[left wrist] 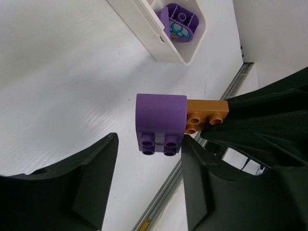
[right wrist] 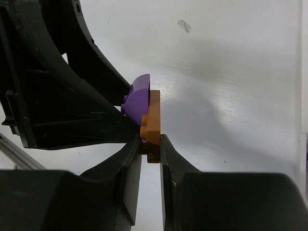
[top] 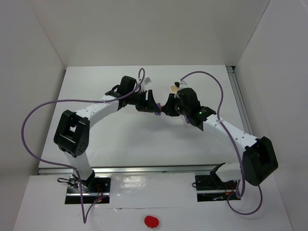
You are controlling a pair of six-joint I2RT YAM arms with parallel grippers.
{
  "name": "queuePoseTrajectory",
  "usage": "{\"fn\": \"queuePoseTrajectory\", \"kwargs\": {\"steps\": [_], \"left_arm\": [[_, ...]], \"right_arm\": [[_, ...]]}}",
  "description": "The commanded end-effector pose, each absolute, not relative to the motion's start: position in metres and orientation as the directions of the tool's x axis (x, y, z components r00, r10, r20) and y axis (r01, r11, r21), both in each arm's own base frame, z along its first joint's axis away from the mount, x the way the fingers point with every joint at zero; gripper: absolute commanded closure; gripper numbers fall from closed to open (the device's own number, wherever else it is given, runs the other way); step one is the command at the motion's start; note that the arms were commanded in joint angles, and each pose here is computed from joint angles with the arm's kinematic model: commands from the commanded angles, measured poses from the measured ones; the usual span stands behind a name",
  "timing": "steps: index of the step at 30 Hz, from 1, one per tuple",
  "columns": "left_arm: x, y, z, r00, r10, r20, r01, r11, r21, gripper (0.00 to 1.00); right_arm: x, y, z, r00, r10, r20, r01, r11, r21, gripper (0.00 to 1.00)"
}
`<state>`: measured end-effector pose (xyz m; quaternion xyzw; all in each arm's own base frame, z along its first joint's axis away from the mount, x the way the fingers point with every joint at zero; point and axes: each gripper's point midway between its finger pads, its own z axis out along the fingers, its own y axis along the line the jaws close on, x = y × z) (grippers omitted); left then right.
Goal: Sort the legos into containers by color
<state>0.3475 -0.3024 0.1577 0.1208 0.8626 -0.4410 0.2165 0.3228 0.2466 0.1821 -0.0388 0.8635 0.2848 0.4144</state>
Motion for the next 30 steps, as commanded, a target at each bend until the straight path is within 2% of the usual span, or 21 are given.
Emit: {"fn": "queuePoseTrajectory", "kwargs": {"steps": [1,4,6,7,9,10,12,19,22,30], "left_arm": [[0.357,-0.312,0.175,-0.851,0.017,-0.525,0.45,0.54,-0.712,0.33],[0.355,-0.317,0.175,-0.852,0.028,-0.523,0.457,0.529,-0.715,0.39],[0.355,-0.317,0.175,-0.852,0.028,-0.523,0.457,0.529,-0.716,0.48],[0.355,-0.317,0.175,-0.852,0.028,-0.523,0.457,0.529,-0.716,0.6],[0.356,-0.316,0.173,-0.855,0.025,-0.519,0.448,0.542,-0.711,0.73],[0.354,-0.315,0.171,-0.86,0.028,-0.509,0.44,0.546,-0.713,0.89],[0.354,-0.313,0.168,-0.861,0.032,-0.508,0.438,0.556,-0.707,1.0],[0.361,-0.283,0.171,-0.863,-0.017,-0.505,0.403,0.581,-0.707,1.0],[0.361,-0.272,0.177,-0.856,-0.04,-0.515,0.397,0.588,-0.705,1.0],[0.354,-0.263,0.176,-0.863,-0.049,-0.502,0.375,0.603,-0.704,1.0]], "right_arm": [[0.327,0.256,0.206,-0.619,0.172,-0.766,-0.347,0.816,0.463,1.0],[0.324,0.26,0.206,-0.625,0.163,-0.764,-0.361,0.807,0.467,1.0],[0.324,0.26,0.206,-0.625,0.163,-0.764,-0.361,0.807,0.467,1.0],[0.324,0.26,0.206,-0.625,0.163,-0.764,-0.361,0.807,0.467,1.0],[0.324,0.26,0.203,-0.63,0.159,-0.76,-0.357,0.81,0.466,1.0],[0.326,0.258,0.202,-0.625,0.164,-0.764,-0.347,0.818,0.459,1.0],[0.329,0.252,0.199,-0.621,0.167,-0.766,-0.32,0.838,0.442,1.0],[0.335,0.209,0.201,-0.565,0.207,-0.798,-0.178,0.914,0.364,1.0],[0.341,0.181,0.202,-0.528,0.247,-0.813,-0.059,0.944,0.325,1.0],[0.375,0.123,0.195,-0.451,0.343,-0.824,0.171,0.939,0.297,1.0]]}}
